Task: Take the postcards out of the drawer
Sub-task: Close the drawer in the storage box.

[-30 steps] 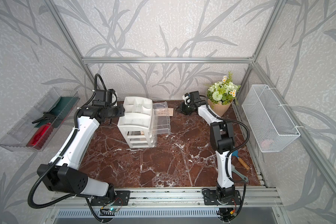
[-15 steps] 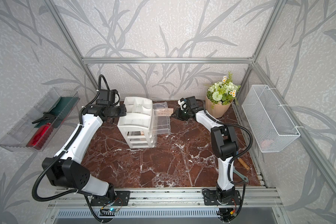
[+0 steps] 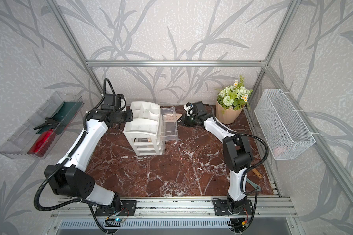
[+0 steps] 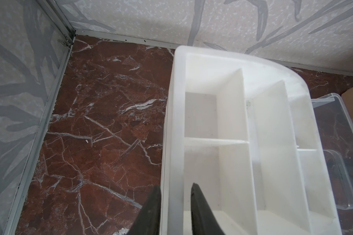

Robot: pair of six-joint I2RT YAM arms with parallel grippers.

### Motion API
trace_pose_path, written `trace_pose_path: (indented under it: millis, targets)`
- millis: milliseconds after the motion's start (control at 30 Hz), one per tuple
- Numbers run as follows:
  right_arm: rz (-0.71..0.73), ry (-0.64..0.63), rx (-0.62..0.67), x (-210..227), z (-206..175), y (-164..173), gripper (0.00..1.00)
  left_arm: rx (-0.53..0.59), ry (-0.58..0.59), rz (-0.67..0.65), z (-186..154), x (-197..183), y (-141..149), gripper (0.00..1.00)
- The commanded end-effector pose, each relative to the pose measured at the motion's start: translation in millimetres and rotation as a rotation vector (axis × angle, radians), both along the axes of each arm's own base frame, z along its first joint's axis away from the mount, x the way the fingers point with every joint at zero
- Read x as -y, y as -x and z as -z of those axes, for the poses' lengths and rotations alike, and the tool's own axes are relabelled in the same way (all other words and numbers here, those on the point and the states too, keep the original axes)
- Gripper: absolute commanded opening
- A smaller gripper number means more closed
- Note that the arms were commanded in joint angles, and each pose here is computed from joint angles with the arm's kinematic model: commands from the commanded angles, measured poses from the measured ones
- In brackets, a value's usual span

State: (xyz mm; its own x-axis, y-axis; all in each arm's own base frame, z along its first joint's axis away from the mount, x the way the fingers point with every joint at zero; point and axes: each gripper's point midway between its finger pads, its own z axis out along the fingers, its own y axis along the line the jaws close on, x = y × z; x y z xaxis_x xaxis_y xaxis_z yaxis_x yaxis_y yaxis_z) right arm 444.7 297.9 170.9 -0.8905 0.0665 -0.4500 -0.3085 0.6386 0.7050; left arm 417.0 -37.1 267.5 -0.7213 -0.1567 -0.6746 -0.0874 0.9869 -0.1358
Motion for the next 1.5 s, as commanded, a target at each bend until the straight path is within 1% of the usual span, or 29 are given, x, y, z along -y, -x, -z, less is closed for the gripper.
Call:
trace_pose_path:
  millis: [0, 367, 633, 833, 1000, 1267, 1467]
  targets:
    - [-0.042, -0.026, 0.052, -16, -25, 11, 0.29, -0.009, 0.027, 0.001, 1, 2, 1, 0.24]
    - [-0.112, -0.032, 0.065, -54, -31, 28, 0.29, -0.010, 0.051, 0.021, 2, 8, 0, 0.21]
    - [-0.188, -0.066, 0.061, -95, -33, 39, 0.29, -0.012, 0.061, 0.034, 2, 10, 0, 0.19]
    - [-0.228, -0.102, 0.048, -114, -34, 46, 0.29, -0.011, 0.070, 0.047, 2, 13, 0, 0.18]
    - [-0.215, -0.112, 0.046, -110, -33, 44, 0.29, -0.014, 0.062, 0.049, 4, 13, 0, 0.16]
    - [-0.156, -0.117, 0.054, -80, -36, 38, 0.30, -0.014, 0.047, 0.045, 5, 10, 1, 0.14]
    - [-0.126, -0.060, 0.049, -67, -24, 38, 0.30, -0.016, 0.038, 0.036, 6, 8, 0, 0.12]
